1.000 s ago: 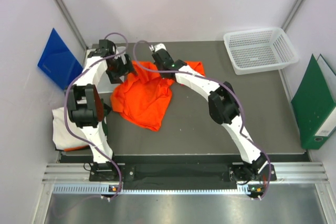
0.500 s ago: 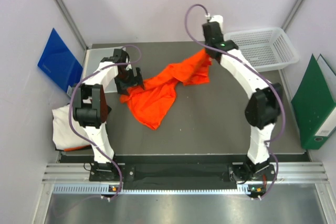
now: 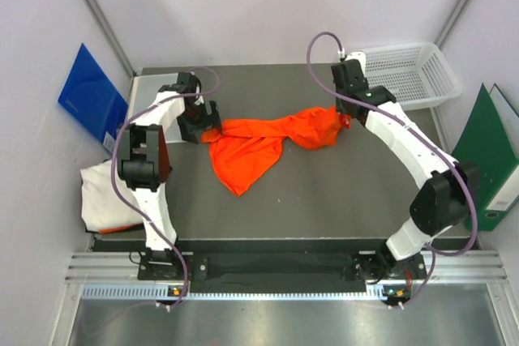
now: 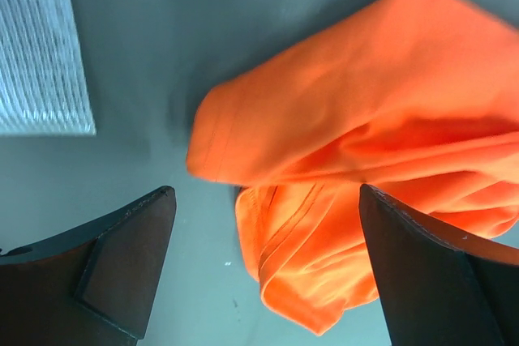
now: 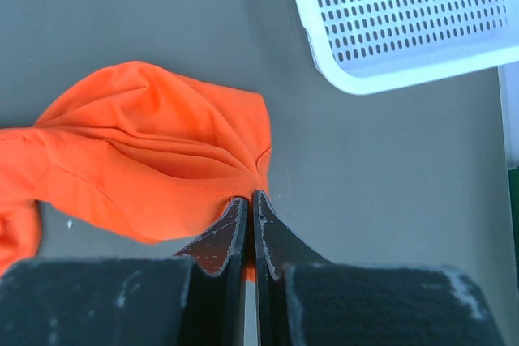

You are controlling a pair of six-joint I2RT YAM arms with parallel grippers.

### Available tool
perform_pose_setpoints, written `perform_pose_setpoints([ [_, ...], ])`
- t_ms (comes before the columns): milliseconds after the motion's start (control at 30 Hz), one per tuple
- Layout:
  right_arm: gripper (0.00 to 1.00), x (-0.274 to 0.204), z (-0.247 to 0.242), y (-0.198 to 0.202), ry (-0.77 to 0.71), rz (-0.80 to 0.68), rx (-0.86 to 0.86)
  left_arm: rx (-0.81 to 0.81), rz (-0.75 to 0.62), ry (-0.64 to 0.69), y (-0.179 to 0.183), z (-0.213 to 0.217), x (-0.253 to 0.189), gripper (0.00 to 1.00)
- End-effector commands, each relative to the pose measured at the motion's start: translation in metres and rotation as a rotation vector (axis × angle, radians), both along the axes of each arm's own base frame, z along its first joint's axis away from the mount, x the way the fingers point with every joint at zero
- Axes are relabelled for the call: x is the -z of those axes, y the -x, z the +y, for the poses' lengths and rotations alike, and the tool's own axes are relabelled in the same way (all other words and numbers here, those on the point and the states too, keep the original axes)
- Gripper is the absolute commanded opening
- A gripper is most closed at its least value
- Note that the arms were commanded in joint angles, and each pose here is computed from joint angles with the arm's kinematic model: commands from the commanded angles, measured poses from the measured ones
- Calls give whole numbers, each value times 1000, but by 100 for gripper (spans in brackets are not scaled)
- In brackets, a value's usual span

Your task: Fold and stack the t-shirts

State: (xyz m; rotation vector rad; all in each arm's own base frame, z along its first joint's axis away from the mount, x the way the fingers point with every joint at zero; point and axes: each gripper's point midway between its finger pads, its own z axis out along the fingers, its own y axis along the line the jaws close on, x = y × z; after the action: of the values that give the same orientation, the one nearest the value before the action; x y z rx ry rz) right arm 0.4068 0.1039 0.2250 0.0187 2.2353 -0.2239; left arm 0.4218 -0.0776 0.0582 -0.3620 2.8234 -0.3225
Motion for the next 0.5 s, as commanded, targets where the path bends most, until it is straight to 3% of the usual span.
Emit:
perform_pose_setpoints([
  [0,0,-1,13,-44,27,-63,5,8,-75,-10,-26,-3,-20,99],
  [33,0,15,15,-59,47,-41,8,7,-77,-13,-28,-3,-21,99],
  [100,0,-7,21,-89,48,-127,12,5,-95,-20,-33,-2,-25,99],
  [133,0,10,21,-104,69,-111,25,4,-104,-21,-36,-2,-27,99],
  [167,0,-9,24,-122,52,-166,37,6,-109,-20,-37,-2,-28,99],
  [233,0,13,21,-148,71,-152,68,8,-116,-23,-41,-2,-28,99],
  [267,0,-5,20,-164,61,-210,97,10,-113,-24,-41,-2,-28,99],
  [333,0,15,12,-186,88,-207,136,15,-113,-18,-42,-3,-28,99],
  [367,1,-3,6,-198,87,-263,175,18,-113,-13,-42,-4,-28,99],
  [467,11,-3,-16,-220,77,-321,267,24,-118,-11,-40,-4,-31,99],
])
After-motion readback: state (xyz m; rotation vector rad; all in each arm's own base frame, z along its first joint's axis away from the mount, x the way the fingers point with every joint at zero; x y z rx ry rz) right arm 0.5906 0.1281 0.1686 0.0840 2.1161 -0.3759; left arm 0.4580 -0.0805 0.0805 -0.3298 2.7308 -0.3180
